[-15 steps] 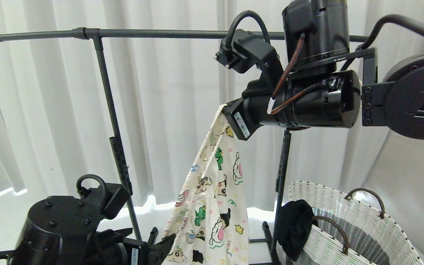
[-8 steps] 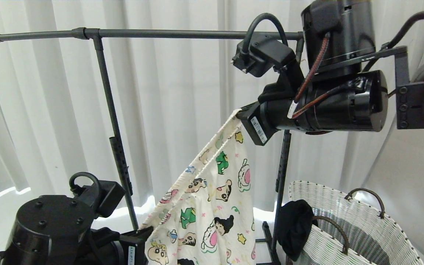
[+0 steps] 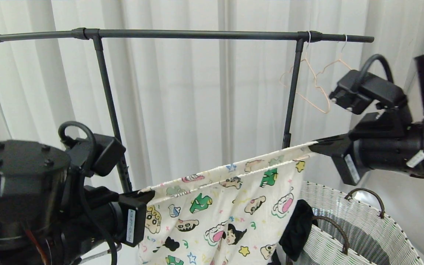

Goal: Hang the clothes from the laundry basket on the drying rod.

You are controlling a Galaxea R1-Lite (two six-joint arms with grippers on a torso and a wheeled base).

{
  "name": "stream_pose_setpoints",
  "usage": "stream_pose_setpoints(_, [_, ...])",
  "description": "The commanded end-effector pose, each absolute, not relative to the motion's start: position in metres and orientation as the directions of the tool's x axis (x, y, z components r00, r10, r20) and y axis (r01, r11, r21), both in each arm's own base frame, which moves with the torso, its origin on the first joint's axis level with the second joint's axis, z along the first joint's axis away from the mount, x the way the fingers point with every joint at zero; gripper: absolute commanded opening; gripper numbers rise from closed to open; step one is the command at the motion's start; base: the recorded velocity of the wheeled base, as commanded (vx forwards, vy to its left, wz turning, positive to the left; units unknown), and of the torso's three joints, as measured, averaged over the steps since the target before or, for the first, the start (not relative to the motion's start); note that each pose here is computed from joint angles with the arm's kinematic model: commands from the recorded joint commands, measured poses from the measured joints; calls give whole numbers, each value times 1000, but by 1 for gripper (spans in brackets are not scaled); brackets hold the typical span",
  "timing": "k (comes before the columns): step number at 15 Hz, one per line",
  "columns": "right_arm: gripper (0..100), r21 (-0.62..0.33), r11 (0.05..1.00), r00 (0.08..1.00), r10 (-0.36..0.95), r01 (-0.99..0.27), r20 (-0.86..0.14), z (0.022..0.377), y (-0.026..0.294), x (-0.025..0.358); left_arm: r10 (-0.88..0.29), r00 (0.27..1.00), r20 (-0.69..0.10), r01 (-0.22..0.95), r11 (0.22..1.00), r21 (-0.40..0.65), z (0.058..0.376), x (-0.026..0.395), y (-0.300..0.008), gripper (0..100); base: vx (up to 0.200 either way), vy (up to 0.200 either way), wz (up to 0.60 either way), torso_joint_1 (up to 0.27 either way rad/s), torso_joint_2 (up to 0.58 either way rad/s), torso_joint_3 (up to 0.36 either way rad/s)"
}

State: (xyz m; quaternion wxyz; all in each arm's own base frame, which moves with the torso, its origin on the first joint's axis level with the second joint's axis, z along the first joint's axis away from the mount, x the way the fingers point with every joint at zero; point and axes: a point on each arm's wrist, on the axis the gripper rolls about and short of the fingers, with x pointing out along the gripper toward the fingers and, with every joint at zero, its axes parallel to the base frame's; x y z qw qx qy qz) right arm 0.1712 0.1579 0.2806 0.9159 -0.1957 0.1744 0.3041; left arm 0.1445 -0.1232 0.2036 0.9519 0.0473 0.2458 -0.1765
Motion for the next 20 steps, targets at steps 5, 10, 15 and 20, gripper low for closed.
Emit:
stream_pose_setpoints(5, [0, -229, 798, 826, 507, -557, -245, 327, 120, 141, -498, 729, -469, 526, 846, -81, 328, 141, -132, 0, 0, 0, 0, 0, 0, 0])
stream_pose_setpoints(10, [0, -243, 800, 836, 517, -549, -186, 347, 123, 145, -491, 750, -444, 548, 837, 0, 337, 141, -132, 0, 0, 0, 0, 0, 0, 0])
stream_pose_setpoints(15, [0, -259, 798, 839, 518, -544, -169, 351, 118, 140, -493, 760, -424, 549, 836, 14, 340, 138, -129, 0, 0, 0, 0, 0, 0, 0])
stream_pose_setpoints(20, [0, -274, 730, 779, 575, -627, -250, 350, 88, 91, -517, 781, -350, 553, 833, 5, 347, 144, -135, 0, 0, 0, 0, 0, 0, 0])
